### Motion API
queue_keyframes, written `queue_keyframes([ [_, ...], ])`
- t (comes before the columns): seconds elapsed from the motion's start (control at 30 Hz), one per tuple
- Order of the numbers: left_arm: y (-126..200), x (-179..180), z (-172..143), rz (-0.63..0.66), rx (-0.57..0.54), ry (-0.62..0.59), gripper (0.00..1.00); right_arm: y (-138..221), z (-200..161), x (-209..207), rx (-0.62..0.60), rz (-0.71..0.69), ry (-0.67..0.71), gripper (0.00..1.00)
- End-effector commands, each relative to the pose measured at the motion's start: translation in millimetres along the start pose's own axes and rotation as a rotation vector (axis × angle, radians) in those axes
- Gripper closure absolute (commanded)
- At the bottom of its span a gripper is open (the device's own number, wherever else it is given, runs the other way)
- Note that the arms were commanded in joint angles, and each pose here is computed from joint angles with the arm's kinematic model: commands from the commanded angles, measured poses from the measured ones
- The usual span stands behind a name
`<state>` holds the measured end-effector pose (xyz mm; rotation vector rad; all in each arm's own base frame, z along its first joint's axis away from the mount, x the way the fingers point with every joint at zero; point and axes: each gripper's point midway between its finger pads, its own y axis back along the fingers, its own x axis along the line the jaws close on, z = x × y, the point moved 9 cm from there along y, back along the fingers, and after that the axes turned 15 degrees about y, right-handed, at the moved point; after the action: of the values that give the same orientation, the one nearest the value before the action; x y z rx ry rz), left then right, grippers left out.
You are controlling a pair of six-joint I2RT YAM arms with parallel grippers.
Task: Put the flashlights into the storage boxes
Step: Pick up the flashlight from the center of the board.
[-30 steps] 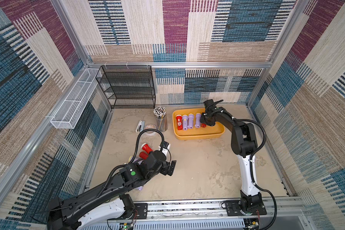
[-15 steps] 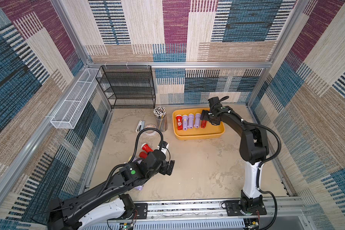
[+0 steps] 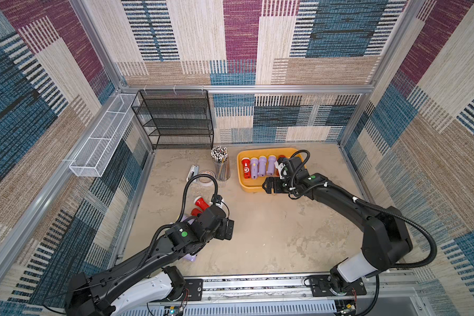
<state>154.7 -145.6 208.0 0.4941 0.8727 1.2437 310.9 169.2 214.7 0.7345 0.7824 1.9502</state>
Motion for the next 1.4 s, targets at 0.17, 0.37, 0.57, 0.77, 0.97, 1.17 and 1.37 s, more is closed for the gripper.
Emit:
queue_keyframes([
  [0.17, -4, 32, -11, 0.051, 0.016, 0.231, 0.05, 28, -20, 8, -0.096, 0.035, 0.041, 0.0],
  [0.37, -5, 53, -14, 0.091, 0.032, 0.323, 0.06, 30, -35, 10, -0.091, 0.043, 0.043, 0.0],
  [0.57, -7, 62, -7, 0.118, 0.029, 0.36, 0.05, 30, -55, 19, -0.093, 0.082, 0.047, 0.0],
  [0.77, -17, 62, 5, 0.121, 0.03, 0.38, 0.05, 49, -58, 54, -0.157, 0.262, 0.135, 0.0],
  [0.97, -28, 64, 19, 0.132, 0.033, 0.395, 0.05, 65, -70, 95, -0.205, 0.423, 0.189, 0.0],
  [1.17, -36, 62, 39, 0.154, 0.018, 0.387, 0.07, 54, -84, 97, -0.171, 0.404, 0.176, 0.0],
  [1.37, -53, 60, 55, 0.152, 0.019, 0.401, 0.14, 56, -85, 92, -0.19, 0.366, 0.162, 0.0],
])
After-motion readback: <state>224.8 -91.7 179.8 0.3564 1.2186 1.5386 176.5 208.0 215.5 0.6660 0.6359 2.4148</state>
